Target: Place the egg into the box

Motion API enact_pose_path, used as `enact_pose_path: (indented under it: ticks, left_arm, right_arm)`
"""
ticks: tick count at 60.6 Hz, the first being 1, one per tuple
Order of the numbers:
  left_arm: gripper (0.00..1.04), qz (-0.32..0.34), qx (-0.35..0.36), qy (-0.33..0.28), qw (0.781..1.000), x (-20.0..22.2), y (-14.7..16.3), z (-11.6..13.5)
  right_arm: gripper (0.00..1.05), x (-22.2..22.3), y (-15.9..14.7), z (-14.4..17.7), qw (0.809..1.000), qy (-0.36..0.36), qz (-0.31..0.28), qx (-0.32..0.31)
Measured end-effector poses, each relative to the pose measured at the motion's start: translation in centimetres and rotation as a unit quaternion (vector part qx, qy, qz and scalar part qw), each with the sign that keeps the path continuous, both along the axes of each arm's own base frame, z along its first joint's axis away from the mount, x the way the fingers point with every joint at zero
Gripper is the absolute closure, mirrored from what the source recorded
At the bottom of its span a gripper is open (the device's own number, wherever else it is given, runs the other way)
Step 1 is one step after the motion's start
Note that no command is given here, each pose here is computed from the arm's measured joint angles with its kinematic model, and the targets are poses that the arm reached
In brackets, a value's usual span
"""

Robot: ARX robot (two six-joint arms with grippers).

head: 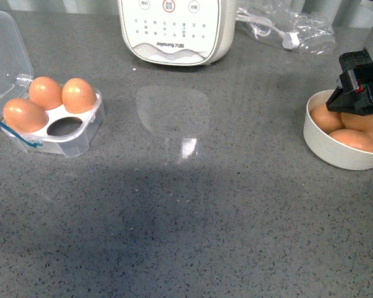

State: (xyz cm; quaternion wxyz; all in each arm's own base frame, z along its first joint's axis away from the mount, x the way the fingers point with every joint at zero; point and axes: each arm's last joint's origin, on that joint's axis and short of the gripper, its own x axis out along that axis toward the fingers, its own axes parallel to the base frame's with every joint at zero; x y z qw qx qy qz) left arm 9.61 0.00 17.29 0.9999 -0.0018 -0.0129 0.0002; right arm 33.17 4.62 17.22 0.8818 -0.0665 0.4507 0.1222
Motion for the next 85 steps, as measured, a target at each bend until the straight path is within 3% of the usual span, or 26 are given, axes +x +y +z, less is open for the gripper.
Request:
enact_pose_path:
  ticks: [8,20,35,42,54,71,85]
  left_arm:
    - [0.07,0.000,0.000,0.000,1.000,0.0,0.0,0.0]
    - [0.07,0.000,0.000,0.000,1.000,0.0,0.0,0.0]
    - [0.07,0.000,0.000,0.000,1.000,0.0,0.0,0.0]
    - [0.07,0.000,0.000,0.000,1.000,0.0,0.0,0.0]
    - [0.07,0.000,0.000,0.000,1.000,0.0,0.0,0.0]
    - [0.07,0.000,0.000,0.000,1.000,0.0,0.0,0.0]
    - [0.07,0.000,0.000,0.000,1.000,0.0,0.0,0.0]
  right_arm:
    - [0.61,0.0,0.0,0.0,1.000,0.001,-0.002,-0.006]
    - [0.63,-0.4,-0.1,1.4,1.000,-0.020,0.008,-0.006]
    - [0.63,-0.9,1.2,5.7,0.990,-0.086,0.105,0.045]
    - [0.63,0.2,4.4,4.6,0.967,-0.076,0.227,0.086]
    - [0.63,2.8,9.6,2.9,0.932,-0.073,0.341,0.095]
    - [0.63,4.5,15.5,5.8,0.885,-0.102,0.439,0.115]
    - [0.63,4.1,19.8,5.9,0.862,-0.105,0.480,0.124]
